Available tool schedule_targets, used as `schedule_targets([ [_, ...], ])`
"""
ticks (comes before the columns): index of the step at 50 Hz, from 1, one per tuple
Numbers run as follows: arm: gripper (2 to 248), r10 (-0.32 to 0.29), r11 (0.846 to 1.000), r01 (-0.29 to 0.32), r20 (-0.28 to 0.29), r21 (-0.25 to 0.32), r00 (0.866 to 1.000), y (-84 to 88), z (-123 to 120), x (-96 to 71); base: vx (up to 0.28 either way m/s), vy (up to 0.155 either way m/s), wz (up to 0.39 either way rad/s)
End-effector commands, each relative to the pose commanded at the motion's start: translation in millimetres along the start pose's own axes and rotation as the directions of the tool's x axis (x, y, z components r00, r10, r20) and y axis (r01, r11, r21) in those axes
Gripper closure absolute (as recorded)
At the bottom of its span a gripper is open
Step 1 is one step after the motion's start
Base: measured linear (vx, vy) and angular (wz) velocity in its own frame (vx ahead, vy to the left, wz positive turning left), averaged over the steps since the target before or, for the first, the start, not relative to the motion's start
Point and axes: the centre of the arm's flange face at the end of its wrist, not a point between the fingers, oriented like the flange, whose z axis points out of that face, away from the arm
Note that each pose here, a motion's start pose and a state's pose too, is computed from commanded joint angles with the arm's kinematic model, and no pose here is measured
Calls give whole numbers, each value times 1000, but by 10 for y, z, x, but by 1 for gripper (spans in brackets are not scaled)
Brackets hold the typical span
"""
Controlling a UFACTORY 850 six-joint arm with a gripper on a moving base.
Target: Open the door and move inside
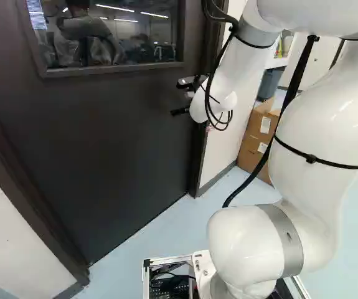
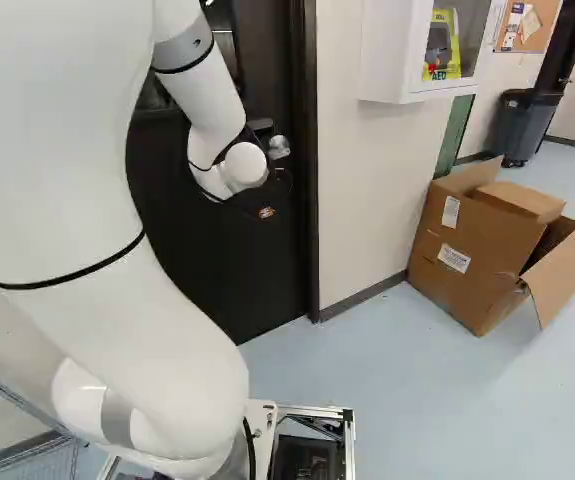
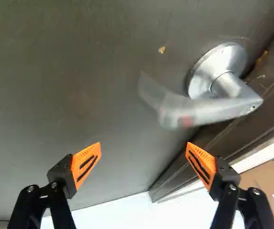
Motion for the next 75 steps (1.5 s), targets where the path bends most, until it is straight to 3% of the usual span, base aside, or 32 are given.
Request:
schedule_targets([
  [30,3,2,1000,-2,-6,-1,1000,-12,-66,-31,0,0,0],
  [42,3,12,1000,-12,-80,1,997,-13,-272,-71,0,0,0],
  [55,3,19,1000,-17,-183,14,983,-26,-435,-59,0,0,0],
  [75,3,19,1000,-16,-201,19,979,0,-377,-13,0,0,0],
])
